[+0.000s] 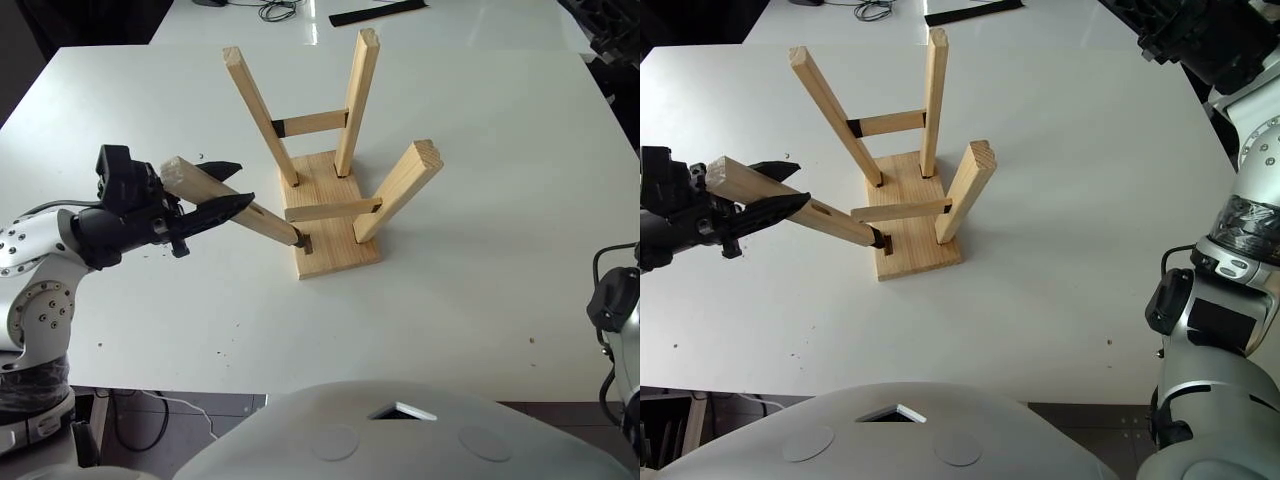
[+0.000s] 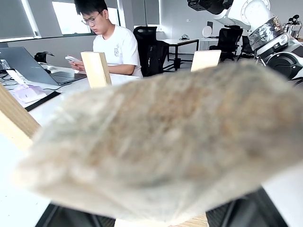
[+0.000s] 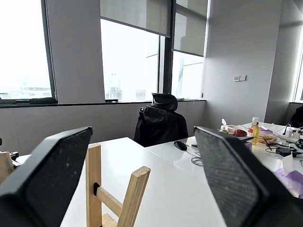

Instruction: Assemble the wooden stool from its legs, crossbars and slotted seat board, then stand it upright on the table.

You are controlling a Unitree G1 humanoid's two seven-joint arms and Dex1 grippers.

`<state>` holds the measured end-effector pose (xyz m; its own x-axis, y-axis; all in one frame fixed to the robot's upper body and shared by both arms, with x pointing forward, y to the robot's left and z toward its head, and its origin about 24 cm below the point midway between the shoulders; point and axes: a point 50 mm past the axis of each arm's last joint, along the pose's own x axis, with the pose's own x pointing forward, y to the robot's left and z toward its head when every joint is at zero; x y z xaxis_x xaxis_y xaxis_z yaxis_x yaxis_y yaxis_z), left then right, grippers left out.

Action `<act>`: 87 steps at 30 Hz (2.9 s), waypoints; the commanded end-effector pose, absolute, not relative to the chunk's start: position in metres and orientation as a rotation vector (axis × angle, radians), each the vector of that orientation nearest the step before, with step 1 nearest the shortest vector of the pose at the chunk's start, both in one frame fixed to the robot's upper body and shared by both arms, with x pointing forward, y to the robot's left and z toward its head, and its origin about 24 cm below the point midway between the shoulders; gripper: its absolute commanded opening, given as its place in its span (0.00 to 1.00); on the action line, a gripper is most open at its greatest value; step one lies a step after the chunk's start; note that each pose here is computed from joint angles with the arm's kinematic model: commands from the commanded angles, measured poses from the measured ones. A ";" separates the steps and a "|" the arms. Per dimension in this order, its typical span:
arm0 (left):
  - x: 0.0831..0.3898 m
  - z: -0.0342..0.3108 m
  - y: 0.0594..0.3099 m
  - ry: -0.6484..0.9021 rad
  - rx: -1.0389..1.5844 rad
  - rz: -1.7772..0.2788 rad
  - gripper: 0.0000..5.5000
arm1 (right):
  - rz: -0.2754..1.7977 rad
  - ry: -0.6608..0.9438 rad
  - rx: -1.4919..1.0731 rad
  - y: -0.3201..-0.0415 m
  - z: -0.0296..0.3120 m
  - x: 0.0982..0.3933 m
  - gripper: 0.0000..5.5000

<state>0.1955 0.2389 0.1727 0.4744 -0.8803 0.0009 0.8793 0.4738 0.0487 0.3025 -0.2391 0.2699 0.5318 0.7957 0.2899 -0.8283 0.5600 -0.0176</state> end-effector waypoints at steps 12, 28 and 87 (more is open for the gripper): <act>0.183 0.161 0.228 0.061 0.157 -1.195 0.37 | 1.030 -0.264 0.070 -0.236 0.276 0.313 0.72; 0.198 0.181 0.244 0.099 0.229 -1.250 0.37 | 0.975 -0.284 0.093 -0.235 0.264 0.296 0.72; 0.262 0.154 0.198 0.375 0.412 -1.656 0.37 | 0.838 -0.298 0.270 -0.140 0.202 0.230 0.72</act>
